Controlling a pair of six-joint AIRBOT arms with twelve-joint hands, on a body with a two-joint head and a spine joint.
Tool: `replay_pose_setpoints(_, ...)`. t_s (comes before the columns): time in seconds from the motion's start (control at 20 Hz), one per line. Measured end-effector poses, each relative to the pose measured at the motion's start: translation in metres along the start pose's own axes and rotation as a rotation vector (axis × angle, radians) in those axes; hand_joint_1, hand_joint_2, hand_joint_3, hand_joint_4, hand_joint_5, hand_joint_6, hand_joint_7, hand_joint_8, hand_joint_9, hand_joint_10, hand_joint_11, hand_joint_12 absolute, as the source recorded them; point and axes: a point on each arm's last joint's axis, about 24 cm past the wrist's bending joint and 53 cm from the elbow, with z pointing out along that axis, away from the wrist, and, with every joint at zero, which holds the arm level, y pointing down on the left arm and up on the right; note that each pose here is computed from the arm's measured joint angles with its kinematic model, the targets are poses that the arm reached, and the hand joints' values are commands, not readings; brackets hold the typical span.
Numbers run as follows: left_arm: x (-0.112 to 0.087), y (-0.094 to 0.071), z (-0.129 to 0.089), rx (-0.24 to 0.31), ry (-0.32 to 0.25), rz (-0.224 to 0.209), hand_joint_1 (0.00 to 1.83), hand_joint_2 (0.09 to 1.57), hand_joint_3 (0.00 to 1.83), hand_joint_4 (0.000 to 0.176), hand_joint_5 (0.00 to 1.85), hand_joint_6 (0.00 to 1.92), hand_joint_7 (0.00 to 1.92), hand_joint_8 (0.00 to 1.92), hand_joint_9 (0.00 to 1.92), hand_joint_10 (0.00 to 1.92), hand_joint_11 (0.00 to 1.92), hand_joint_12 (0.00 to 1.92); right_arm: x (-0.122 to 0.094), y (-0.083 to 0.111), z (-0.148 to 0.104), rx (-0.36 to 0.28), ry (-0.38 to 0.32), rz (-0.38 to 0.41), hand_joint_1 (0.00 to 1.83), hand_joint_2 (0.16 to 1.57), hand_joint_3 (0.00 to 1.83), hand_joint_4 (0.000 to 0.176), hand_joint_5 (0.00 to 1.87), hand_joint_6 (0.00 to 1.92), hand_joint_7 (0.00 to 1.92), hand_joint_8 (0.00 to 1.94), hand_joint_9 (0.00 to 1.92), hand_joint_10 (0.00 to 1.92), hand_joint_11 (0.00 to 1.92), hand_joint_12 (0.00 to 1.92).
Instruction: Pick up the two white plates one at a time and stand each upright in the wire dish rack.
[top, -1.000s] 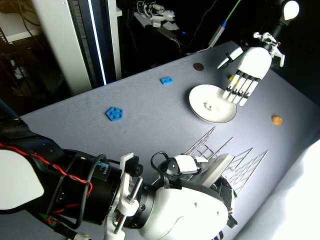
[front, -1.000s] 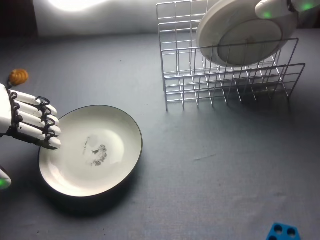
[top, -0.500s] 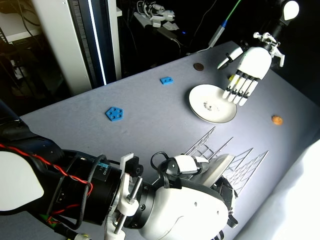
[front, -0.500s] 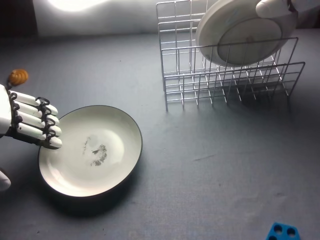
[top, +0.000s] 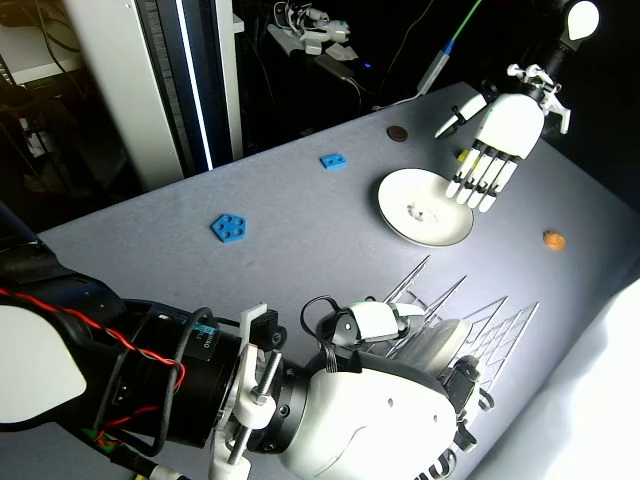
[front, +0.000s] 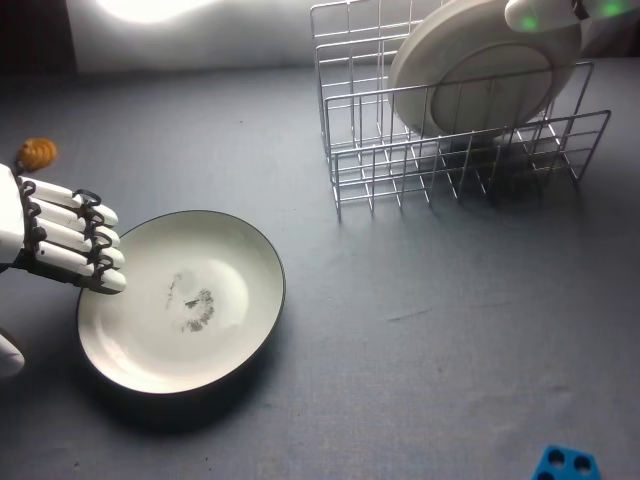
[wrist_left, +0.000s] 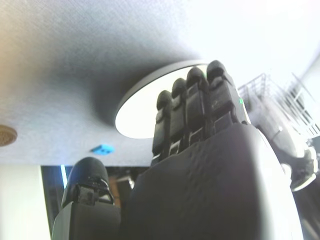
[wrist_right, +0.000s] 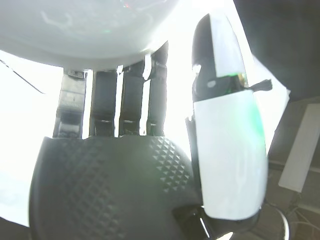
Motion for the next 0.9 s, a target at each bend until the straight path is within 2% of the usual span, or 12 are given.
replay_pose_setpoints(0.1, -0.002, 0.0, 0.0, 0.001, -0.004, 0.004, 0.0, 1.16, 0.0, 0.0, 0.2, 0.0, 0.18, 0.01, 0.14, 0.0, 0.0, 0.16, 0.0, 0.0, 0.0, -0.001, 0.0, 0.0, 1.11, 0.99, 0.0, 0.0, 0.74, 0.01, 0.8, 0.0, 0.75, 0.0, 0.19, 0.95)
replay_pose_setpoints(0.3, -0.003, -0.001, 0.0, 0.002, -0.007, 0.001, 0.0, 1.15, 0.0, 0.0, 0.18, 0.0, 0.15, 0.0, 0.11, 0.0, 0.0, 0.1, 0.0, 0.005, -0.001, -0.013, 0.005, 0.002, 1.04, 0.99, 0.0, 0.0, 0.75, 0.01, 0.8, 0.0, 0.75, 0.0, 0.21, 0.97)
replay_pose_setpoints(0.4, -0.003, -0.001, 0.0, 0.002, -0.007, 0.001, 0.0, 1.16, 0.0, 0.0, 0.19, 0.0, 0.17, 0.0, 0.12, 0.0, 0.0, 0.15, -0.002, 0.018, -0.002, -0.039, 0.005, 0.007, 1.02, 1.0, 0.0, 0.0, 0.72, 0.0, 0.8, 0.0, 0.74, 0.0, 0.19, 0.96)
replay_pose_setpoints(0.5, -0.002, -0.001, 0.0, 0.003, -0.006, 0.0, 0.0, 1.16, 0.0, 0.0, 0.22, 0.0, 0.19, 0.0, 0.15, 0.0, 0.0, 0.21, -0.003, 0.031, -0.002, -0.067, 0.004, -0.002, 1.07, 1.0, 0.0, 0.0, 0.73, 0.01, 0.79, 0.0, 0.74, 0.0, 0.18, 0.96)
replay_pose_setpoints(0.6, 0.0, -0.001, 0.0, 0.003, 0.0, -0.005, 0.0, 1.15, 0.0, 0.0, 0.19, 0.0, 0.16, 0.0, 0.11, 0.0, 0.0, 0.13, 0.002, 0.048, -0.001, -0.109, 0.016, -0.059, 1.09, 0.98, 0.0, 0.0, 0.75, 0.01, 0.8, 0.0, 0.76, 0.01, 0.21, 0.96)
replay_pose_setpoints(0.75, 0.004, -0.001, 0.001, 0.002, 0.011, -0.005, 0.0, 1.16, 0.0, 0.0, 0.2, 0.0, 0.17, 0.0, 0.12, 0.0, 0.0, 0.15, 0.005, 0.066, -0.001, -0.145, 0.019, -0.09, 1.07, 1.0, 0.01, 0.0, 0.73, 0.0, 0.78, 0.0, 0.74, 0.0, 0.19, 0.95)
replay_pose_setpoints(0.9, 0.006, -0.001, 0.001, 0.003, 0.015, -0.011, 0.0, 1.16, 0.0, 0.0, 0.18, 0.0, 0.16, 0.0, 0.11, 0.0, 0.0, 0.14, 0.021, 0.103, 0.001, -0.228, 0.03, -0.222, 1.08, 0.98, 0.0, 0.0, 0.7, 0.0, 0.75, 0.0, 0.71, 0.0, 0.15, 0.99)
